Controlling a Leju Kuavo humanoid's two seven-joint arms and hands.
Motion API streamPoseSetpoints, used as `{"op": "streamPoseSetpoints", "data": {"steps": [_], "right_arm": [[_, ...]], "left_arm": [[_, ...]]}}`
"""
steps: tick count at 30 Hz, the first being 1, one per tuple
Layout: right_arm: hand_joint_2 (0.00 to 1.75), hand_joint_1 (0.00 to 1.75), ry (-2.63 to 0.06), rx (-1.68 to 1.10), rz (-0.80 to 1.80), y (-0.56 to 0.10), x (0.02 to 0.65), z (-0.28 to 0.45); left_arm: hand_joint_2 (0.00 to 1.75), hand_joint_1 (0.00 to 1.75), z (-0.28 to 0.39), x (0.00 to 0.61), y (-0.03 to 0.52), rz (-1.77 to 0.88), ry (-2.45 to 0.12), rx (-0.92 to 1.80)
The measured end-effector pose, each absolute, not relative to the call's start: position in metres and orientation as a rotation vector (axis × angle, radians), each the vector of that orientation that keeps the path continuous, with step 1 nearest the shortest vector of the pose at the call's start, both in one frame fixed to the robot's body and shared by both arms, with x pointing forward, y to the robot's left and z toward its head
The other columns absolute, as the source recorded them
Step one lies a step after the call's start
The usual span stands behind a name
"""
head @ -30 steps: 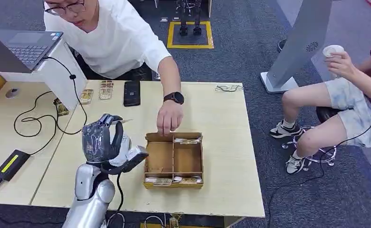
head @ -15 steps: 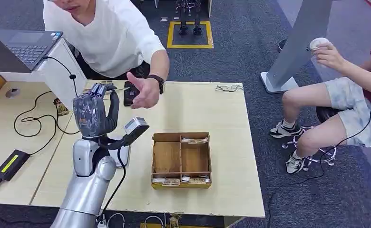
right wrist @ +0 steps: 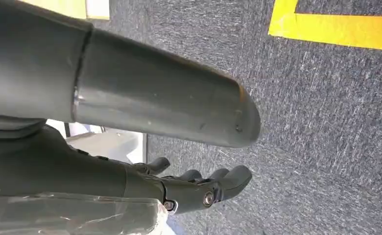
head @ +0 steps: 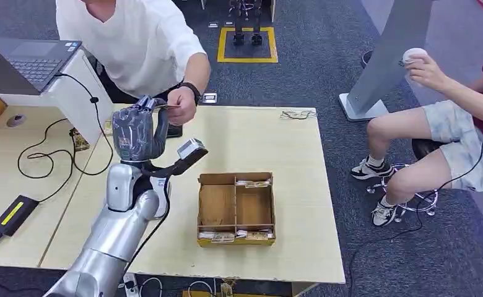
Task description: Pass the card to the sensor for recognition and then transmit it.
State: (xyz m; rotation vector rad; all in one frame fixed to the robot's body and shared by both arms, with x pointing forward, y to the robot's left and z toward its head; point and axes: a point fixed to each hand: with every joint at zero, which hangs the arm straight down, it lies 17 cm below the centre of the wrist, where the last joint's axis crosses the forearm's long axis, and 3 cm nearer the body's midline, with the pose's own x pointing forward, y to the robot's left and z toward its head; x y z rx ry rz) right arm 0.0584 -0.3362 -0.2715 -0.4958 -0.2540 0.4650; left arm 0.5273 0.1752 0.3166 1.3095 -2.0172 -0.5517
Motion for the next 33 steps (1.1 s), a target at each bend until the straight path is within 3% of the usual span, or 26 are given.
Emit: {"op": "streamPoseSetpoints", "data": {"steps": [2,3,4,5,33], "right_arm": [[0.00,0.00,-0.252,-0.498,0.467,-0.337,0.058,-0.271],[0.00,0.00,-0.252,-0.497,0.467,-0.336,0.058,-0.271],[0.00,0.00,-0.250,-0.496,0.467,-0.336,0.058,-0.272],[0.00,0.00,-0.249,-0.497,0.467,-0.336,0.057,-0.272],[0.00,0.00,-0.249,-0.489,0.462,-0.334,0.055,-0.272]], "left_arm": [[1.75,1.75,0.312,0.528,0.172,-0.558,-2.016,1.284],[1.75,1.57,0.310,0.528,0.170,-0.564,-2.016,1.279],[1.75,0.07,0.309,0.529,0.168,-0.569,-2.016,1.273],[1.75,0.00,0.308,0.529,0.167,-0.571,-2.015,1.268],[1.75,0.00,0.311,0.510,0.153,-0.562,-2.118,1.172]]}}
